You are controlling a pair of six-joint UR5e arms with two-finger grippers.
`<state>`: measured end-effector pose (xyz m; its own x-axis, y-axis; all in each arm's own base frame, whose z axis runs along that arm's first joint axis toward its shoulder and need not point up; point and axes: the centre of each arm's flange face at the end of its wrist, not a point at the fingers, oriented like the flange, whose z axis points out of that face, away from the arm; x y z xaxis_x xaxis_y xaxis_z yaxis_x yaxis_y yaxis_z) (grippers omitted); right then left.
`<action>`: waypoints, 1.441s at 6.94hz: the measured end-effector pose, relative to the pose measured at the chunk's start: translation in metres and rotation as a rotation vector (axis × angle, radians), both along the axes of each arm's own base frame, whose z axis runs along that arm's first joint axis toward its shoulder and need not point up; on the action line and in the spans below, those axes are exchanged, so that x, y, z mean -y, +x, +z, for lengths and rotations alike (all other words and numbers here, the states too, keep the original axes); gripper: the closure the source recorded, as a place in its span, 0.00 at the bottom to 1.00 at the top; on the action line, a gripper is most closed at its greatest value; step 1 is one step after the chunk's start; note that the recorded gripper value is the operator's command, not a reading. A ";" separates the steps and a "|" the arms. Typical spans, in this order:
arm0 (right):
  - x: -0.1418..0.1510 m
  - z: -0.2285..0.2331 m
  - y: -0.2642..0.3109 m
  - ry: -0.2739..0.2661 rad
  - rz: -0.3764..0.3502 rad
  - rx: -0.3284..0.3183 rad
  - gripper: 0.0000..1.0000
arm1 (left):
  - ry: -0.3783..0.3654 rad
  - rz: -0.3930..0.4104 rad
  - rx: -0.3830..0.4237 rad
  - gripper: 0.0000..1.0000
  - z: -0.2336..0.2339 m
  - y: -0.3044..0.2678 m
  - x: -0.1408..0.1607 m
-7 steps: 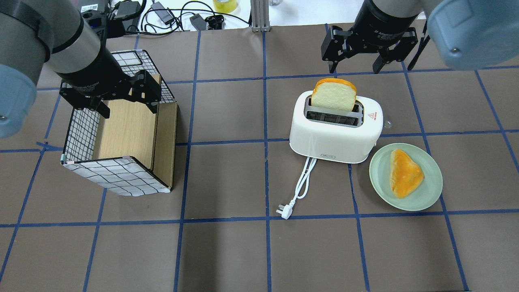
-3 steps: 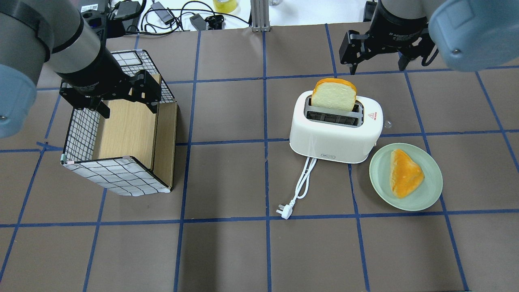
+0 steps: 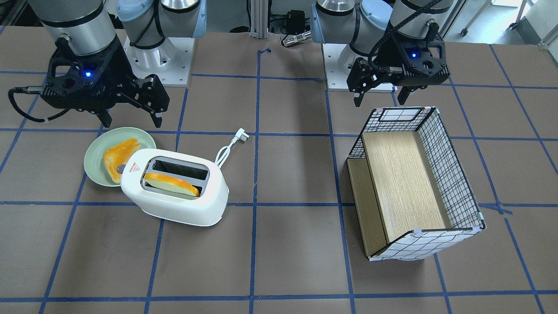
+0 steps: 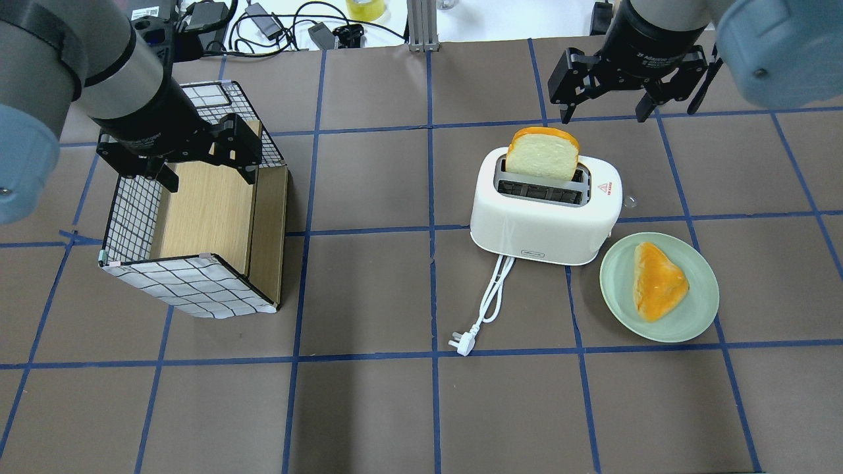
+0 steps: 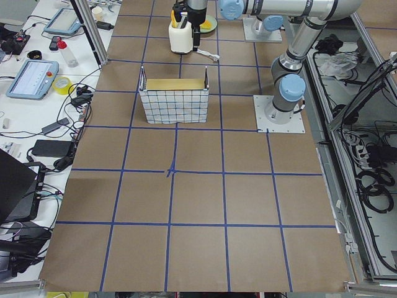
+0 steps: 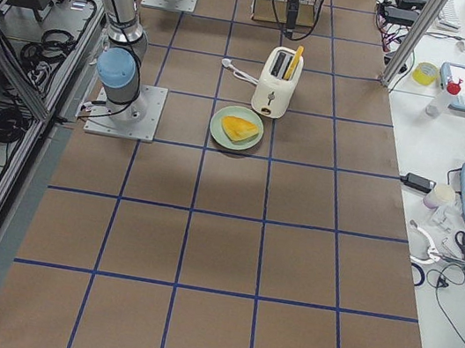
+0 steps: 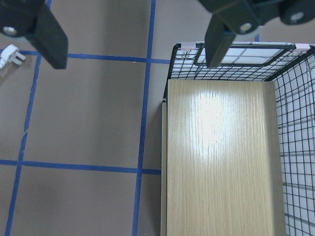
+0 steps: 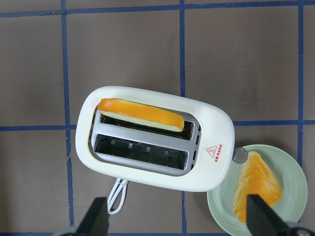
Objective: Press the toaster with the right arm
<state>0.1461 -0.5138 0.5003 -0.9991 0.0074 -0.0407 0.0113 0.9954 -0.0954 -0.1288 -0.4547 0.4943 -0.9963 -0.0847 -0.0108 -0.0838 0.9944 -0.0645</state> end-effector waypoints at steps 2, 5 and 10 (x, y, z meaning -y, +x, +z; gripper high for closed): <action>0.001 0.001 -0.008 0.002 -0.007 0.001 0.00 | 0.000 0.000 0.000 0.00 0.000 0.000 0.000; -0.001 0.005 -0.019 -0.001 -0.041 -0.078 0.00 | 0.000 0.000 0.000 0.00 0.000 0.000 0.000; -0.010 0.007 -0.029 0.044 -0.058 -0.093 0.00 | 0.000 0.000 0.000 0.00 0.000 0.000 0.000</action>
